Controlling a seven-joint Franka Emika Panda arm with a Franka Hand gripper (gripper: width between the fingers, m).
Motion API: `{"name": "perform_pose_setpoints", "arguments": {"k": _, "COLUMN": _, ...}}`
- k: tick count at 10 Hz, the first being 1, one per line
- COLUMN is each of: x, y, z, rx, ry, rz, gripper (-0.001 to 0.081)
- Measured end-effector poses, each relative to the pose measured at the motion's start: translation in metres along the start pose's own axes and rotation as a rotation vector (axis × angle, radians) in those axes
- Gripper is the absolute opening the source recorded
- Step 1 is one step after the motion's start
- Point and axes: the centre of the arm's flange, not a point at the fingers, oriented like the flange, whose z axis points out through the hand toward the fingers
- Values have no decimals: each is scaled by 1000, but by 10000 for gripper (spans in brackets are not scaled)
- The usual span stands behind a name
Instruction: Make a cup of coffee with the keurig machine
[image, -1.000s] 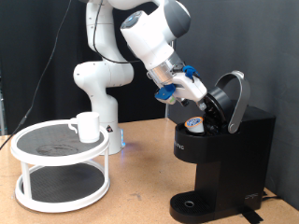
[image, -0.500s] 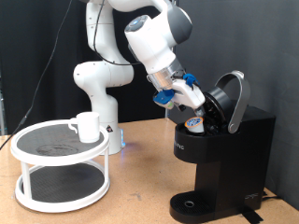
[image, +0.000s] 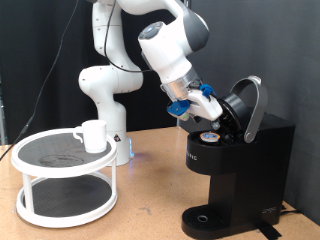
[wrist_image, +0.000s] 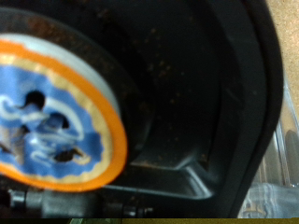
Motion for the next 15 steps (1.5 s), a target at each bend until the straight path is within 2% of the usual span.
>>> {"name": "perform_pose_setpoints", "arguments": {"k": 2, "x": 1, "y": -1, "z": 3, "rx": -2, "ry": -3, "rz": 7, "gripper": 734}}
{"name": "perform_pose_setpoints", "arguments": {"k": 3, "x": 0, "y": -1, "z": 1, "rx": -3, "ry": -27, "rz": 15, "gripper": 734}}
{"name": "perform_pose_setpoints", "arguments": {"k": 5, "x": 0, "y": -7, "z": -20, "rx": 40, "ry": -124, "rz": 12, "gripper": 734}}
{"name": "perform_pose_setpoints", "arguments": {"k": 6, "x": 5, "y": -4, "z": -31, "rx": 63, "ry": -149, "rz": 15, "gripper": 734}}
{"name": "perform_pose_setpoints", "arguments": {"k": 8, "x": 6, "y": -3, "z": -29, "rx": 49, "ry": -146, "rz": 19, "gripper": 734}}
{"name": "perform_pose_setpoints", "arguments": {"k": 9, "x": 5, "y": -5, "z": -34, "rx": 31, "ry": -173, "rz": 44, "gripper": 734}}
{"name": "perform_pose_setpoints", "arguments": {"k": 12, "x": 2, "y": -12, "z": -76, "rx": -65, "ry": -236, "rz": 162, "gripper": 734}}
{"name": "perform_pose_setpoints", "arguments": {"k": 13, "x": 0, "y": -15, "z": -92, "rx": -71, "ry": -258, "rz": 182, "gripper": 734}}
{"name": "perform_pose_setpoints", "arguments": {"k": 15, "x": -10, "y": -18, "z": -123, "rx": -40, "ry": -308, "rz": 184, "gripper": 734}}
